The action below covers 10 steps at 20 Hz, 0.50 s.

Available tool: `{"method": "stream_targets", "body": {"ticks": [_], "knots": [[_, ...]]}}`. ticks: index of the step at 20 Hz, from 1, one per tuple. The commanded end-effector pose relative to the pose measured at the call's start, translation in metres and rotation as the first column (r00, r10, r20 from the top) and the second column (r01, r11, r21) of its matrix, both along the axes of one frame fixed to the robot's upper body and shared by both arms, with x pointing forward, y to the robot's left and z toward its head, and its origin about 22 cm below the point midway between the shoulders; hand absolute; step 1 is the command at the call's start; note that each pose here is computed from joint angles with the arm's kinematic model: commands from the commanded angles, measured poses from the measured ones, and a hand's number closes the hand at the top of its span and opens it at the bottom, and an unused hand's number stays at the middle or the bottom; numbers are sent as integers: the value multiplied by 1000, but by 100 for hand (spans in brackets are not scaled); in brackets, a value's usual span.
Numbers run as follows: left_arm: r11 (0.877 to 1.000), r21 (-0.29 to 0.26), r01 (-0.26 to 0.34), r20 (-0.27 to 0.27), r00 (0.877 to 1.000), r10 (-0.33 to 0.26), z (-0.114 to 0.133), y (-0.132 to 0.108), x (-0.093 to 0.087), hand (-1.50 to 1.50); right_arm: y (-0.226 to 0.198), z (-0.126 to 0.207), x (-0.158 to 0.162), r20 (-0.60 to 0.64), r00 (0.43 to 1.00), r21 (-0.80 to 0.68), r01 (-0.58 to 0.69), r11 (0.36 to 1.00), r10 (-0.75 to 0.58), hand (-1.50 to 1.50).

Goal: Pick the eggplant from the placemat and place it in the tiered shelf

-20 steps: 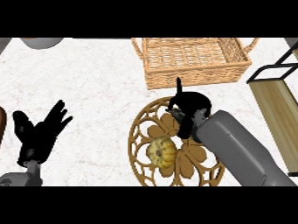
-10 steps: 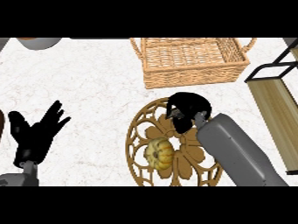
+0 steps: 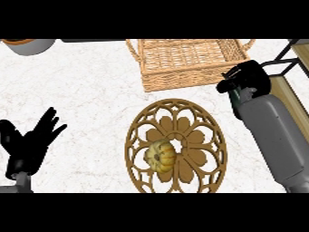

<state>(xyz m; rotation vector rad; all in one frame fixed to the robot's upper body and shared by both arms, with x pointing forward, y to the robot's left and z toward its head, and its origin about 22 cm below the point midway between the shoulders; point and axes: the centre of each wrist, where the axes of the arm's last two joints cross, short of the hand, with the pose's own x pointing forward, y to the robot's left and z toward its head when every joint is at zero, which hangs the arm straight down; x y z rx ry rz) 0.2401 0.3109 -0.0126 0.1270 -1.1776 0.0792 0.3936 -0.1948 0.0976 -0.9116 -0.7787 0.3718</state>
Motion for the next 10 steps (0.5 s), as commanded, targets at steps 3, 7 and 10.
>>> {"method": "stream_targets", "body": {"ticks": [3,7,10], "knots": [[1000,-5,24,-71,997,-24,-15,-6,-2,0,-3,68,22,328,856,-30,433,901,-400,150],[999,-12,47,-59,997,-47,-11,-17,2,0,17,113,32,433,783,-119,541,832,-447,150],[999,-13,43,-68,997,-44,-9,-15,3,0,8,145,38,485,737,-177,609,773,-470,150]]}}
